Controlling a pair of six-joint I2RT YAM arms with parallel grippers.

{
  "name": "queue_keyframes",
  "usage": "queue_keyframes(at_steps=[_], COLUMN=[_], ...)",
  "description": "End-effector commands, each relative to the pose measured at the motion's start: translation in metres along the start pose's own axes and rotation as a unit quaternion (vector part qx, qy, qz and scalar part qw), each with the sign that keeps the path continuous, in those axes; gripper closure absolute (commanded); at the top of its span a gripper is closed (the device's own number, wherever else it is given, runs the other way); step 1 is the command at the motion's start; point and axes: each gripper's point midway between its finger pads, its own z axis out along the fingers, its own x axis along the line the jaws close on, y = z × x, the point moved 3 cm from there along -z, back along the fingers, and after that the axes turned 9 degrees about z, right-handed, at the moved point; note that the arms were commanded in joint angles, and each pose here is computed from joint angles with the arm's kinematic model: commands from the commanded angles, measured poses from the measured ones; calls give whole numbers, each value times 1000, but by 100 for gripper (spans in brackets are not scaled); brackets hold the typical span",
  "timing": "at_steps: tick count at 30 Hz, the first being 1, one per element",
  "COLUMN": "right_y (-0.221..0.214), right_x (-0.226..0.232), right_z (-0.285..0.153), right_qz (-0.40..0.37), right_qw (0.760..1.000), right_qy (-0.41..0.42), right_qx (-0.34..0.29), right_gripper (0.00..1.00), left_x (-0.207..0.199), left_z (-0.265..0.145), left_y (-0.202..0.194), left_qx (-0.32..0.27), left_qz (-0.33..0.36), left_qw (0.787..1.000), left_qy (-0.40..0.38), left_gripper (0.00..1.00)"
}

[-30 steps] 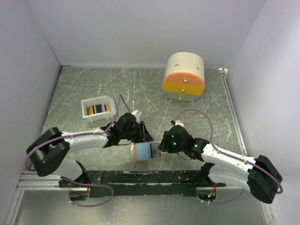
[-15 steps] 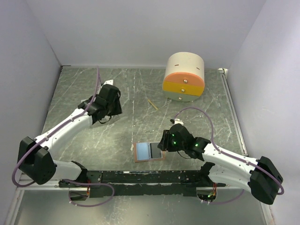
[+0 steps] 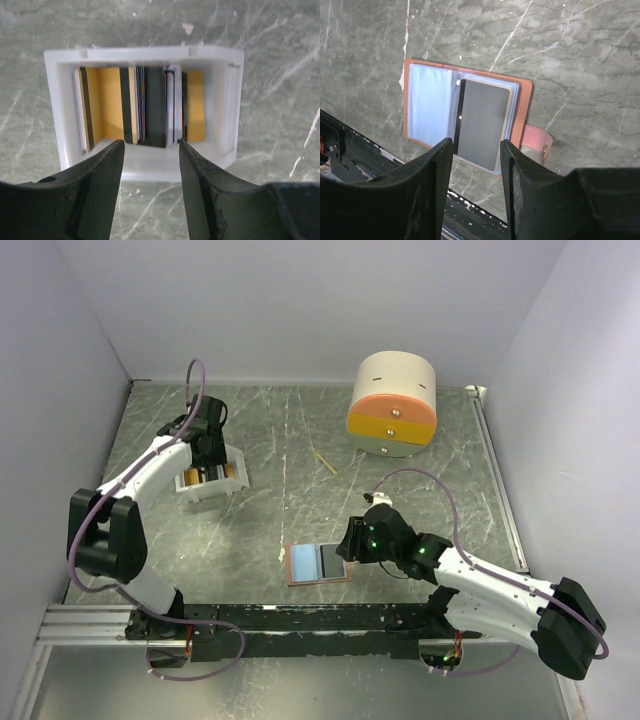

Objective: Put the credit cards into the card holder
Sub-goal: Pick up the credit card from the storage box.

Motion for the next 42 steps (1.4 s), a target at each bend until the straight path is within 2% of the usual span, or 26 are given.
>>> queue_keyframes(at_steps=[1, 10, 18, 22, 29, 42], right_y=[5, 13, 11, 8, 6, 6], right_x=[6, 15, 14, 12, 8, 6], right_z=[-2, -2, -1, 1, -1, -2], right_qz=[-8, -10, -10, -8, -4, -6], right_qw=[1000, 1000, 1000, 1000, 1000, 1000], right_qy=[11, 16, 18, 18, 15, 14], right_qx=[-8, -17, -15, -8, -12, -13], right_gripper=[57, 57, 57, 57, 57, 57], left_x=[-1, -9, 26, 40, 53, 67], left_z=[10, 53, 41, 35, 31, 46], left_y=[30, 16, 18, 20, 20, 4], left_qx=[-16, 40, 34, 32, 29, 67], left_qz=[38, 69, 85, 92, 96, 115], left_qw=[999, 997, 988, 981, 976, 965], left_qy=[-4, 15, 121, 166, 194, 227], left_gripper=[40, 36, 41, 40, 36, 32])
